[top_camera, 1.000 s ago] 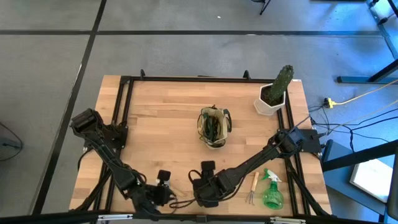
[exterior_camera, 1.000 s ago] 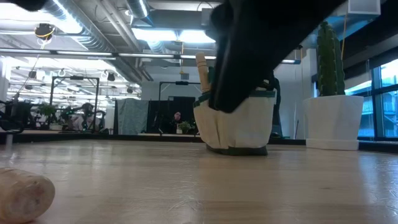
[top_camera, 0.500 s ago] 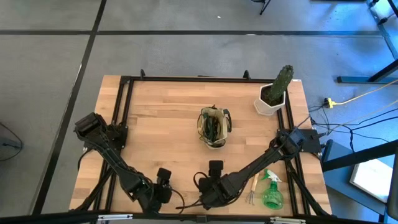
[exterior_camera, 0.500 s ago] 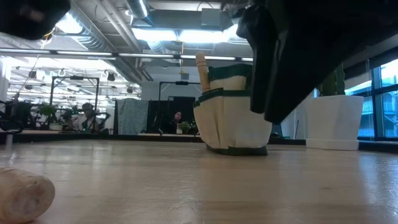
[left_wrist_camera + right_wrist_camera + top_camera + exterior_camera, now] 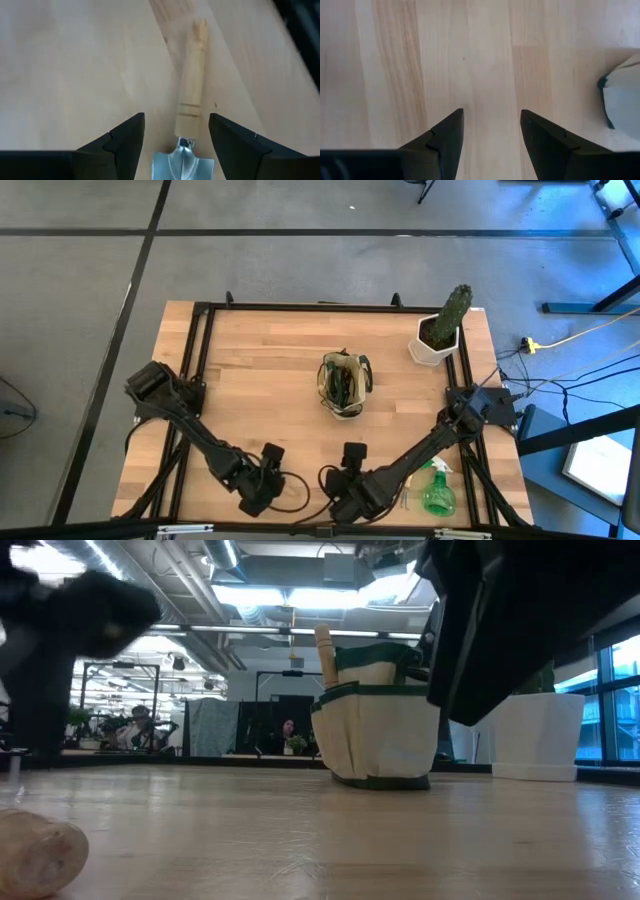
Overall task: Pick & Place Garden tools in Gardening bag
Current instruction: Put the brown trowel into the green gardening bag
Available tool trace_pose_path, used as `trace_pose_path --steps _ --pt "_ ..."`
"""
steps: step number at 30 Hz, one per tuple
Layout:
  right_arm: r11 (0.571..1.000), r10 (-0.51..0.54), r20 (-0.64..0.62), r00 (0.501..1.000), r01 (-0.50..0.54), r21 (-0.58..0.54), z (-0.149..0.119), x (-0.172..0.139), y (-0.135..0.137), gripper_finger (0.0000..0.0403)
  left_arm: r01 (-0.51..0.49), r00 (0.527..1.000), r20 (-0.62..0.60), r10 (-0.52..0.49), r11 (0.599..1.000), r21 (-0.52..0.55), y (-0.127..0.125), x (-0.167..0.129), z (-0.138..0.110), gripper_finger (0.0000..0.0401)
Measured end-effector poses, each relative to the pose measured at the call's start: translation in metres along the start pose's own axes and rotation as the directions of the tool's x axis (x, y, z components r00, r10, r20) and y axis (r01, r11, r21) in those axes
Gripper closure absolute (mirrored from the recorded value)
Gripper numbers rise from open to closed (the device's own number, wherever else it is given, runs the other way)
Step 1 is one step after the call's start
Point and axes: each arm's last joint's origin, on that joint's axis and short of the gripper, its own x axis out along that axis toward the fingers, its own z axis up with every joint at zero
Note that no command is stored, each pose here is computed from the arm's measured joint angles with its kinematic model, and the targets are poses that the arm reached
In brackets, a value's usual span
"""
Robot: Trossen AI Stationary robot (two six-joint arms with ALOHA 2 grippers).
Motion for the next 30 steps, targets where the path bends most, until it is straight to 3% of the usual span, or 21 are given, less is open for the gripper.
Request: trace_pose_path --steps 4,10,16,19,26,30 --pt "1.000 -0.017 0.009 1.000 0.017 0.016 0.000 0.000 -0.001 0.0206 0.060 0.996 -0.061 -0.060 0.998 0.001 -0.003 0.017 -0.005 0.0183" --pt "1.000 -0.027 0.009 1.000 0.027 0.013 0.000 0.000 -0.001 0.0206 0.064 0.994 -0.083 -0.066 0.997 -0.031 -0.006 0.028 -0.008 0.0196" --pt "0.999 -0.044 0.016 0.999 0.043 0.010 -0.001 0.000 -0.002 0.0206 0.039 0.996 -0.077 -0.047 0.994 -0.105 -0.006 0.030 -0.008 0.0279" --pt "0.999 -0.047 0.019 0.999 0.046 0.010 0.000 0.000 -0.002 0.0206 0.013 0.997 -0.070 -0.021 0.992 -0.125 -0.005 0.031 -0.008 0.0342" --pt "0.998 -0.057 0.028 0.998 0.057 0.002 0.000 0.000 -0.002 0.0206 -0.074 0.997 -0.023 0.071 0.969 -0.237 -0.002 0.027 -0.006 0.0345" --pt "0.996 -0.074 0.008 0.997 0.074 -0.052 -0.004 -0.002 -0.002 0.0206 -0.174 0.981 0.032 0.192 0.938 -0.298 0.000 0.008 -0.006 0.0345"
